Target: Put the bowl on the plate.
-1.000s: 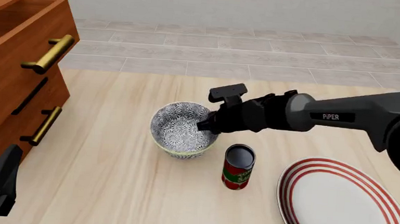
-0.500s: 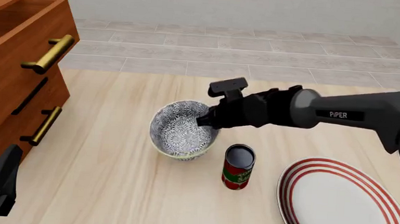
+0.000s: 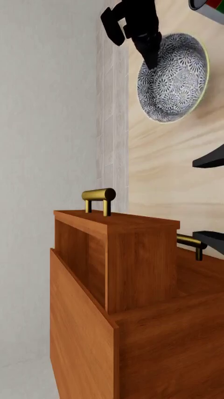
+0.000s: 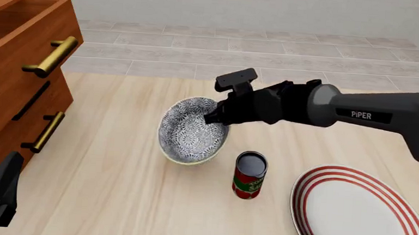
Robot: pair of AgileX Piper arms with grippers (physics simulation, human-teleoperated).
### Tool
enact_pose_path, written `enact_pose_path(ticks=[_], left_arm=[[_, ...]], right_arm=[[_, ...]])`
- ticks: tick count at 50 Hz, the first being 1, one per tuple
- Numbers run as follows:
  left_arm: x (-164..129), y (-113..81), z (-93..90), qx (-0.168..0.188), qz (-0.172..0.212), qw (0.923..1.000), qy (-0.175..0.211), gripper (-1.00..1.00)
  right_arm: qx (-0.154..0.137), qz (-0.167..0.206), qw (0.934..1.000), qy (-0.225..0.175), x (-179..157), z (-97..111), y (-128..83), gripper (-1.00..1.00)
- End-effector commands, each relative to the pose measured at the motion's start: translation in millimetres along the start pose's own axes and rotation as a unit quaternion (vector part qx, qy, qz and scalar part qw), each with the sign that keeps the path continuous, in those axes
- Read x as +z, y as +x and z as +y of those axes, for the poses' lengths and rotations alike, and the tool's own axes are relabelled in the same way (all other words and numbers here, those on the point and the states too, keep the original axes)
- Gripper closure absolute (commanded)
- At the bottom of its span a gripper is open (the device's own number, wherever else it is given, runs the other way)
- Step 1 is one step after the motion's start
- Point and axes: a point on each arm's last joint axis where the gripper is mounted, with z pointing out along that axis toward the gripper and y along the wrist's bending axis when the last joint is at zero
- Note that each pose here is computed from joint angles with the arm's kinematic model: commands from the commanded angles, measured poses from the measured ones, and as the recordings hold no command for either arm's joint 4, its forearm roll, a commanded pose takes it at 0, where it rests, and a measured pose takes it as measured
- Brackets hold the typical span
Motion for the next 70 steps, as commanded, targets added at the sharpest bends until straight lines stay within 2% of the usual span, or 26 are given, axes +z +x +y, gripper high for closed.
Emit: enact_pose_path(ticks=[1, 7, 8, 9, 13, 15, 21, 35, 53, 70], left_arm=[[0.0, 0.0, 0.0, 0.000, 0.000, 1.0000, 0.000, -1.00], [0.0, 0.0, 0.0, 0.000, 0.000, 1.0000, 0.000, -1.00], [0.0, 0.0, 0.0, 0.000, 0.000, 1.0000, 0.000, -1.00], [0.0, 0.0, 0.0, 0.000, 0.000, 1.0000, 0.000, -1.00], [0.0, 0.0, 0.0, 0.000, 0.000, 1.0000, 0.000, -1.00], [0.0, 0.0, 0.0, 0.000, 0.000, 1.0000, 0.000, -1.00], [0.0, 0.0, 0.0, 0.000, 0.000, 1.0000, 0.000, -1.00], [0.0, 0.0, 0.0, 0.000, 0.000, 1.0000, 0.000, -1.00], [0.0, 0.0, 0.0, 0.000, 0.000, 1.0000, 0.000, -1.00], [0.0, 0.0, 0.0, 0.000, 0.000, 1.0000, 0.000, -1.00]], right_arm=[[-0.004, -0.019, 0.9998, -0.001, -6.3, 1.6, -17.4, 1.00], [-0.005, -0.029, 0.9996, -0.001, -11.5, 2.6, -24.6, 1.00], [-0.003, -0.032, 0.9995, -0.001, -13.2, 2.4, -26.0, 1.00], [0.013, -0.038, 0.9992, -0.006, -17.0, 6.7, -26.5, 1.00], [0.007, -0.041, 0.9991, -0.005, -19.7, 6.0, -28.3, 1.00], [0.017, -0.046, 0.9988, -0.010, -24.2, 10.9, -29.2, 1.00], [0.022, -0.057, 0.9981, -0.010, -34.0, 9.6, -35.4, 1.00], [0.031, -0.071, 0.9970, -0.003, -53.1, 1.2, -34.5, 1.00], [0.060, -0.101, 0.9926, 0.030, -89.6, -32.0, -30.2, 1.00], [0.093, -0.124, 0.9851, 0.074, -128.7, -67.2, -13.1, 1.00]])
